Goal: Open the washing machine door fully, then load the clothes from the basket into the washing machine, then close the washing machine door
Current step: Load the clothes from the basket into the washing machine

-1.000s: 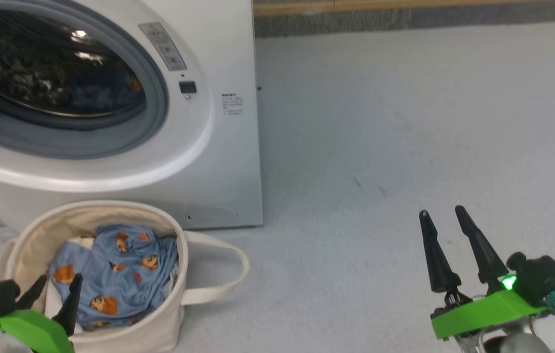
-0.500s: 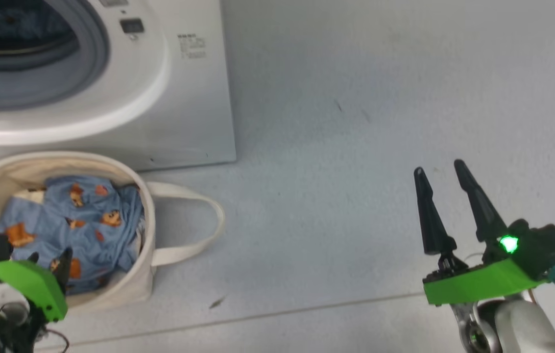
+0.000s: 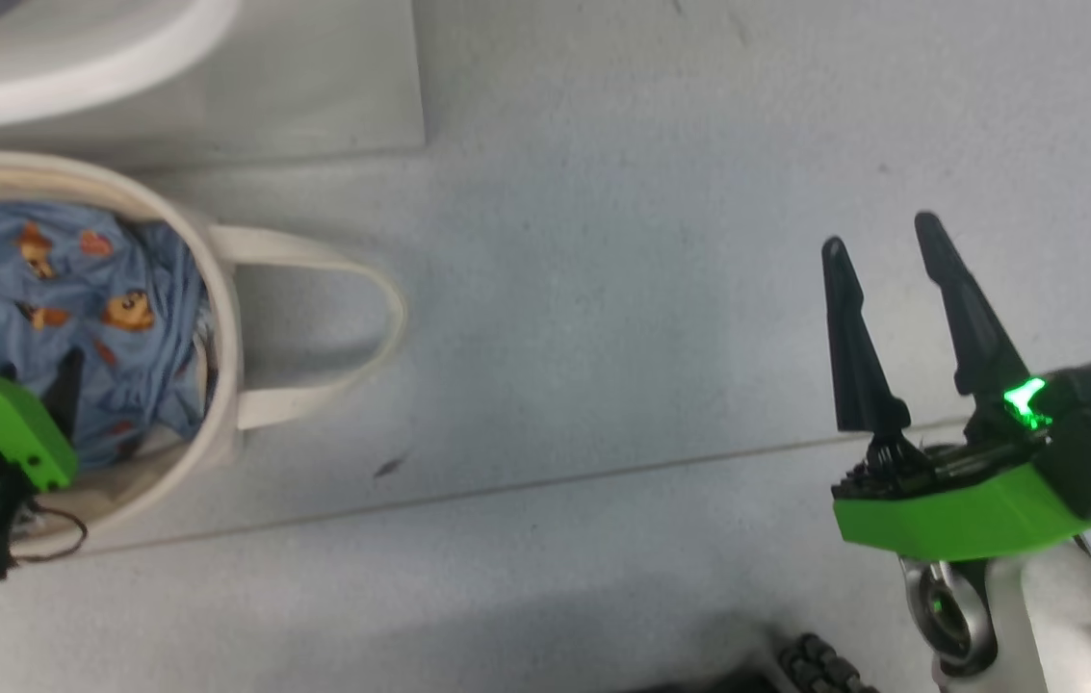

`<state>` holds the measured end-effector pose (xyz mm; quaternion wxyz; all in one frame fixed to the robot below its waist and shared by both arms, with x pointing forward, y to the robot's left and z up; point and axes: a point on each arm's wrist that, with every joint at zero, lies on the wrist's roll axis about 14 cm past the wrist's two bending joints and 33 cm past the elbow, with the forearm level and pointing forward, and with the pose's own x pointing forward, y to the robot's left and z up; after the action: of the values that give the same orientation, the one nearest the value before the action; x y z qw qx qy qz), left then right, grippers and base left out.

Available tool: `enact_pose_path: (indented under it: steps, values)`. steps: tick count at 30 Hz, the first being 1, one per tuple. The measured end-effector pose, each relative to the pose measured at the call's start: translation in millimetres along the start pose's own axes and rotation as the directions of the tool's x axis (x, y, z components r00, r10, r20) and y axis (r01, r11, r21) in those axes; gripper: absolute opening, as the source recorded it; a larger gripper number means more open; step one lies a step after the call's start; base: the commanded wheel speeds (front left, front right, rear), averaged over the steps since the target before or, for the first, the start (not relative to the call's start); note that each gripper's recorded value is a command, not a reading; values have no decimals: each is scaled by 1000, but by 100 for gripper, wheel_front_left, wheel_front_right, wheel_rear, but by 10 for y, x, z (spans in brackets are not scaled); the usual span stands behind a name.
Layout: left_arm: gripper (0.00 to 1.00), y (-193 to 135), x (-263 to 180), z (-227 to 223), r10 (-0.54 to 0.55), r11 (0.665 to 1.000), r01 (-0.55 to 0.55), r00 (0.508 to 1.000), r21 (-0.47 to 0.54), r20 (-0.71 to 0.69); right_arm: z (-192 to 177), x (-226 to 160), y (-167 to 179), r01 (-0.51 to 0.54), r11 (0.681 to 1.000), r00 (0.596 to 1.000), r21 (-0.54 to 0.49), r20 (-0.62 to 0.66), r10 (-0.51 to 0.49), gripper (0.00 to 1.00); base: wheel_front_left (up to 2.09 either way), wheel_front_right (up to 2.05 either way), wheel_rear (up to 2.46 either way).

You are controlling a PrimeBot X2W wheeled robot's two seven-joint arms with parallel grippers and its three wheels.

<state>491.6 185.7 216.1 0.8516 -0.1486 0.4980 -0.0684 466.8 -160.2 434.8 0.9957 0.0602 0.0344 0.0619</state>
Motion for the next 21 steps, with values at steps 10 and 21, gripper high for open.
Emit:
enact_pose_path:
  steps: [10, 21]
  values:
    - [100, 312, 565, -174, 40, 999, -41, 996, -14, -78, -495, 211, -19, -19, 1000, 997, -18, -79, 17, 100, 0, 0, 0]
    - [100, 460, 933, -414, 50, 999, -52, 991, -16, -122, -881, 220, -87, -9, 1000, 989, -21, -151, 6, 100, 0, 0, 0]
